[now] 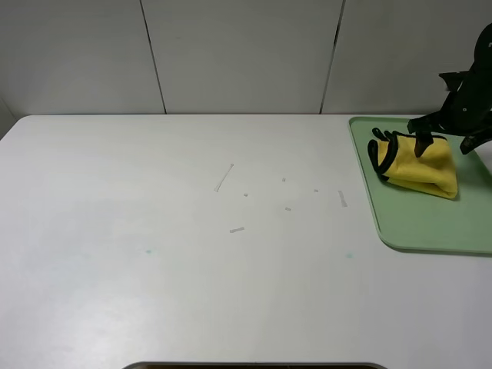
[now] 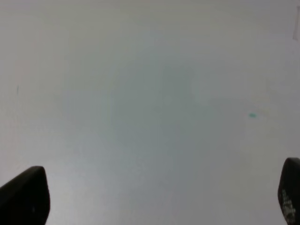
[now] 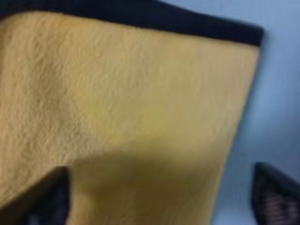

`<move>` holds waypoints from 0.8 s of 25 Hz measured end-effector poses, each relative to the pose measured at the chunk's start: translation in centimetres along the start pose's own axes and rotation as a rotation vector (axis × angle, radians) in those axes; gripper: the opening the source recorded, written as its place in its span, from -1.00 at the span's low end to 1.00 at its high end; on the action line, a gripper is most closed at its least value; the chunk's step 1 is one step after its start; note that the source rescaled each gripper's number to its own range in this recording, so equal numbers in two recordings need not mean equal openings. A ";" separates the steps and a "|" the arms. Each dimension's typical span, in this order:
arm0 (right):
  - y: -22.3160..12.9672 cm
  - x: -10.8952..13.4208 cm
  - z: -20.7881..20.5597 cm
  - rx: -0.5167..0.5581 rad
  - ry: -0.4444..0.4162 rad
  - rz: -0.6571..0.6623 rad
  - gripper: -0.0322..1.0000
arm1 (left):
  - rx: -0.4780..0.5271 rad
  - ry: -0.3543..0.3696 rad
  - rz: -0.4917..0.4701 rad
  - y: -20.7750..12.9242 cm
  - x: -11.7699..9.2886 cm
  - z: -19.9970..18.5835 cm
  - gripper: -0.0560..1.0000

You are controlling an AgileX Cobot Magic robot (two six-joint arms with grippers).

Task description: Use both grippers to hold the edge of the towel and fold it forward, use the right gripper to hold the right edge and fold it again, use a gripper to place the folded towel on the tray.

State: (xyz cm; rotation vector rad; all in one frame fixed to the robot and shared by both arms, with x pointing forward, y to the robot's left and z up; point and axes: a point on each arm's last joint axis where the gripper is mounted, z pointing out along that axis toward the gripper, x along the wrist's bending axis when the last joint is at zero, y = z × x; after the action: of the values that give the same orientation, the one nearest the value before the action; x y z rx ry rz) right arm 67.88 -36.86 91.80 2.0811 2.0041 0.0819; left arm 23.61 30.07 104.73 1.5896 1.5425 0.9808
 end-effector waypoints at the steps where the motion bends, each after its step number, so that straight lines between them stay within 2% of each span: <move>1: 0.0 0.0 0.0 0.001 -0.005 0.007 0.95 | 0.000 0.000 0.000 0.0 0.0 0.0 1.00; 11: 0.1 -0.1 -0.7 0.038 0.003 0.040 1.00 | 0.000 0.000 0.000 0.0 0.0 0.0 1.00; 17: 0.0 0.3 -3.8 0.115 0.020 0.060 1.00 | 0.000 0.000 0.000 0.0 0.0 0.0 1.00; 20: -0.2 1.1 -6.1 0.111 0.024 0.046 1.00 | 0.000 0.000 0.000 0.0 0.0 0.0 1.00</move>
State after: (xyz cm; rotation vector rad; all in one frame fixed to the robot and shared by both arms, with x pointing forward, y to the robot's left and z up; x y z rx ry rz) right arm 66.50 -34.89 97.49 2.2039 2.0183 0.0032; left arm 23.61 30.07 104.73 1.5896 1.5425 0.9808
